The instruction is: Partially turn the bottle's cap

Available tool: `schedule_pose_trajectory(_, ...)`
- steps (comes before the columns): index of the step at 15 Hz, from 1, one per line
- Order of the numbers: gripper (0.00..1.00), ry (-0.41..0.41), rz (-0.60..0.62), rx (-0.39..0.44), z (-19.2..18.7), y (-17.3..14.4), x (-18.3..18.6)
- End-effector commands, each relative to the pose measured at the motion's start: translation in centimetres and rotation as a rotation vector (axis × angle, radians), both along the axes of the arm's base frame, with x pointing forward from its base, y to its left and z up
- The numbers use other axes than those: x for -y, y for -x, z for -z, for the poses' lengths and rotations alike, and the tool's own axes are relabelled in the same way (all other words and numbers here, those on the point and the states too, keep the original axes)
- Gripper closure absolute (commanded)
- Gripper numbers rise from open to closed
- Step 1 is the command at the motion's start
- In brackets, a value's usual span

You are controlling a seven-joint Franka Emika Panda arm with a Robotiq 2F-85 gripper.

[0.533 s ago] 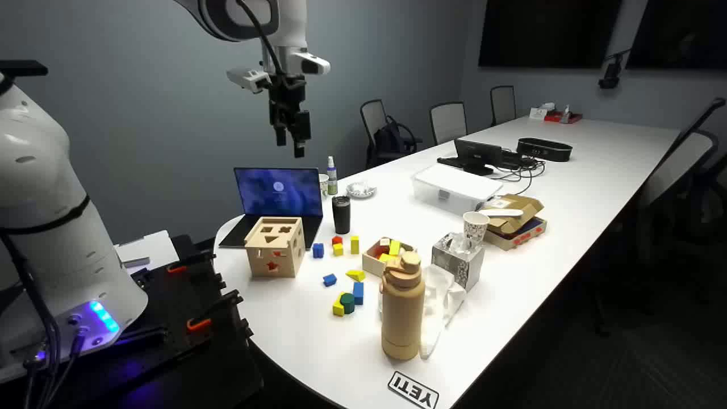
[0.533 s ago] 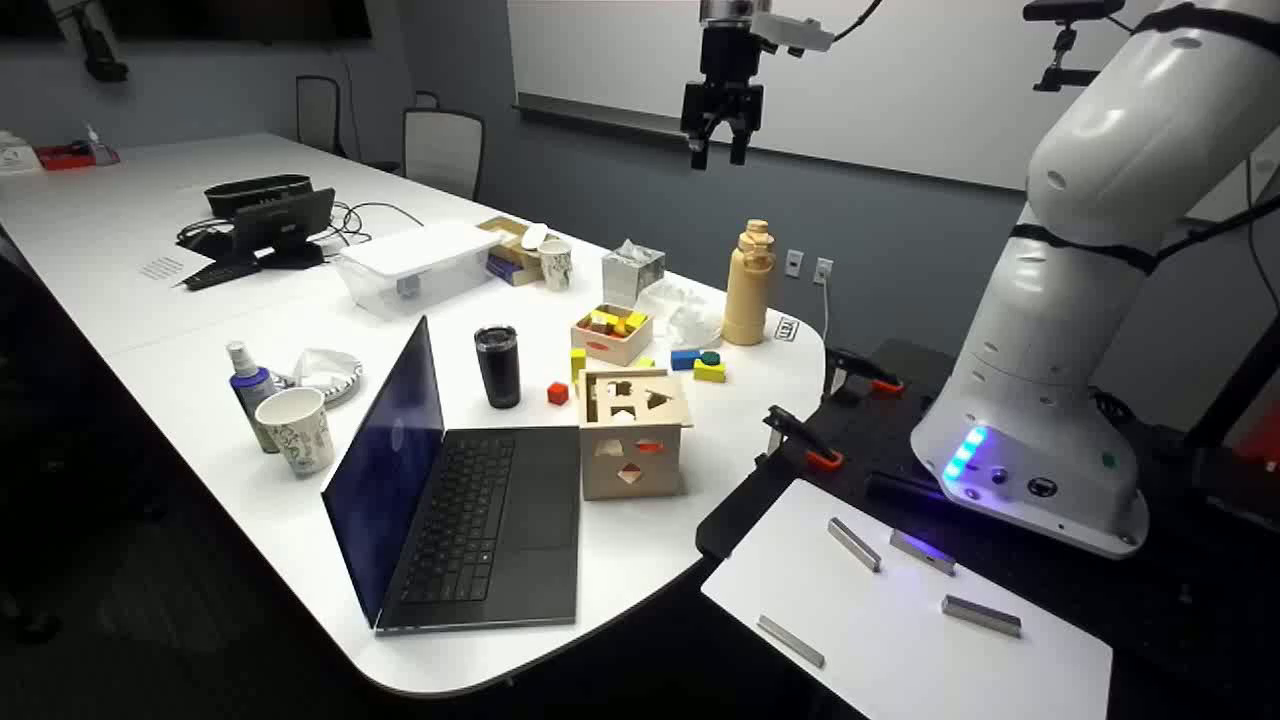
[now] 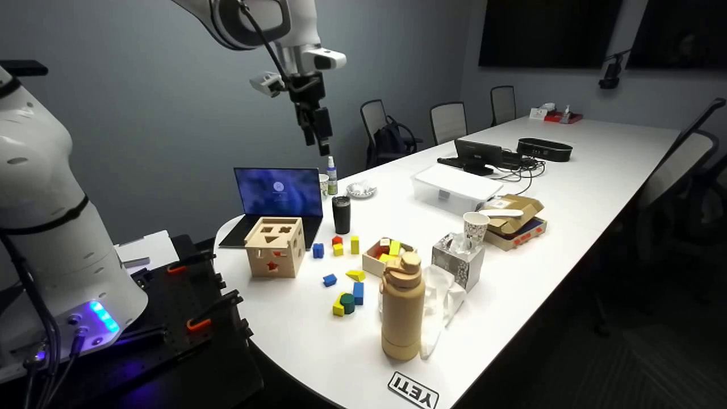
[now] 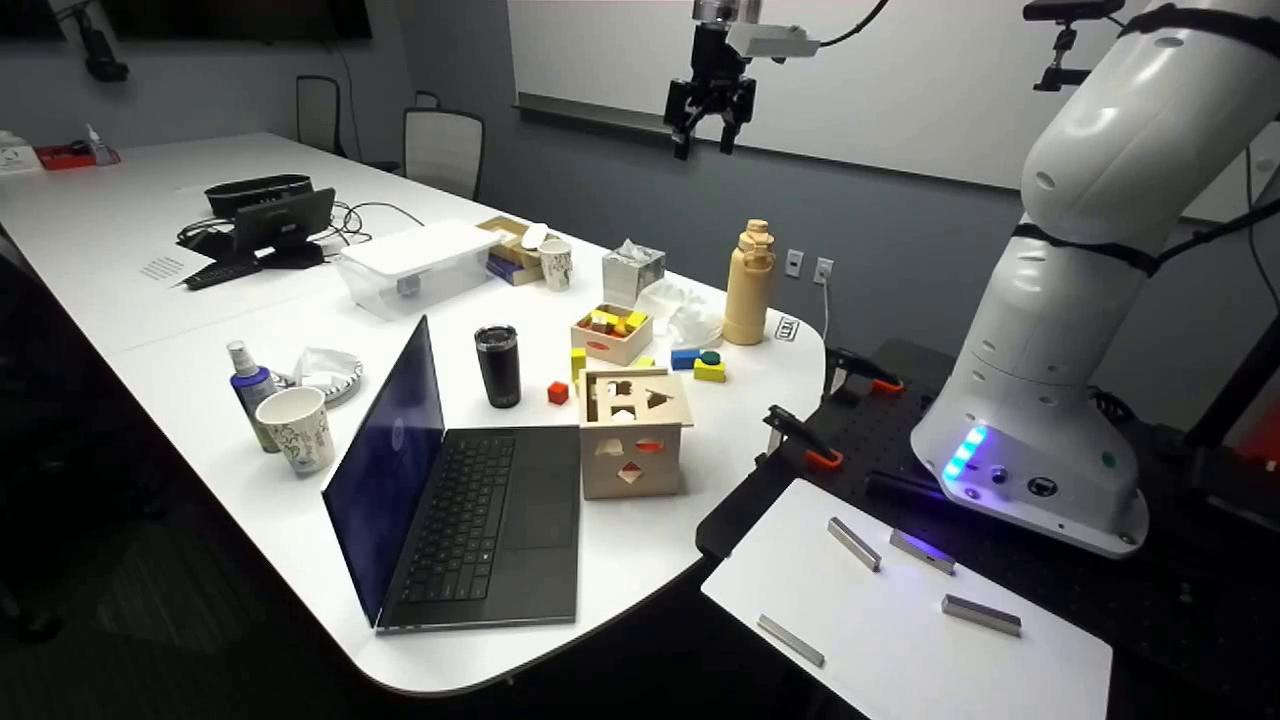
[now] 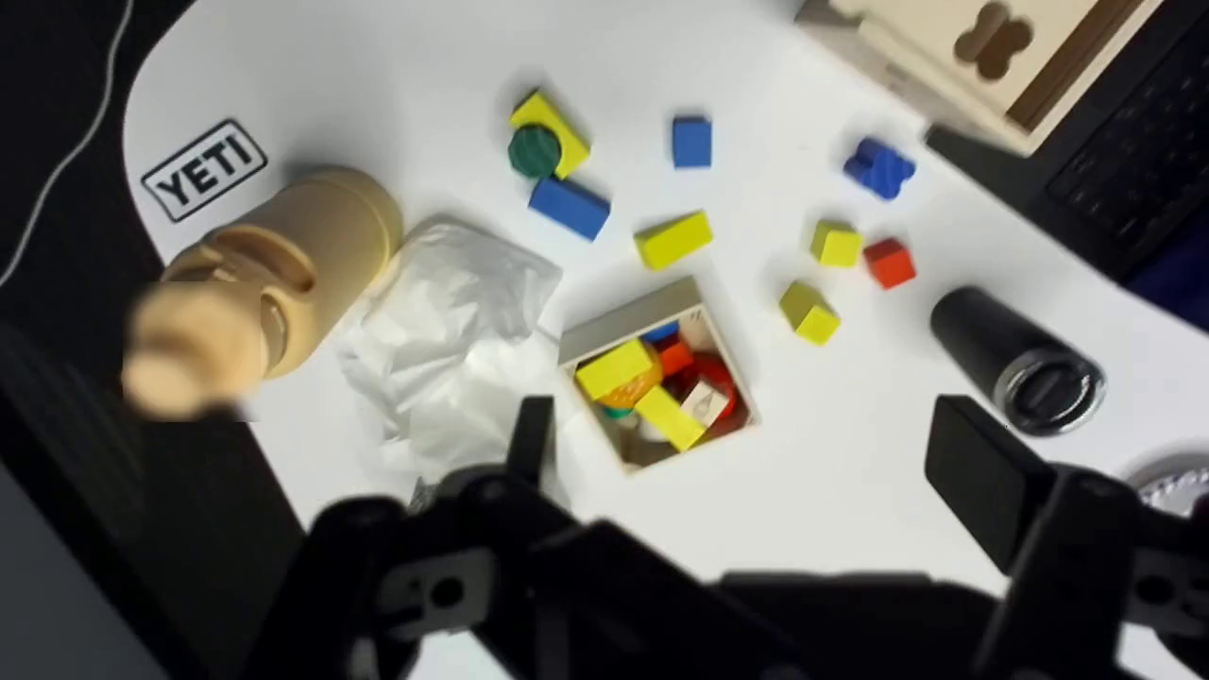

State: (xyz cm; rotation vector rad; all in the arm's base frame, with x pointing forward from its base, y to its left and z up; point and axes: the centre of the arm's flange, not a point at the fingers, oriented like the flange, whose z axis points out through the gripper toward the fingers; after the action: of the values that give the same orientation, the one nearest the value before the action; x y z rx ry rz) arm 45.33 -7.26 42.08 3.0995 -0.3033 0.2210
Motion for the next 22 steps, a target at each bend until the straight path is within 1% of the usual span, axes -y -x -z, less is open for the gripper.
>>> schedule_pose_trajectory(1,0.00,0.086,0.163,0.091,0.6,-5.0,3.9)
schedule_pose_trajectory(3,0.00,0.110,0.269,0.123,1.1,-7.0,7.3)
schedule_pose_trajectory(6,0.00,0.115,0.442,0.112,2.3,-8.8,12.4)
schedule_pose_trajectory(9,0.00,0.120,0.613,0.089,3.1,-8.4,16.2)
schedule_pose_trajectory(12,0.00,0.140,0.755,0.076,4.4,-6.4,19.5)
schedule_pose_trajectory(14,0.00,0.134,0.812,0.070,6.0,-5.1,21.1)
schedule_pose_trajectory(16,0.00,0.118,0.851,0.047,8.1,-4.4,22.2)
schedule_pose_trajectory(20,0.00,0.098,0.898,-0.001,11.7,-3.5,22.6)
schedule_pose_trajectory(22,0.00,0.088,0.912,0.008,13.0,-3.5,22.5)
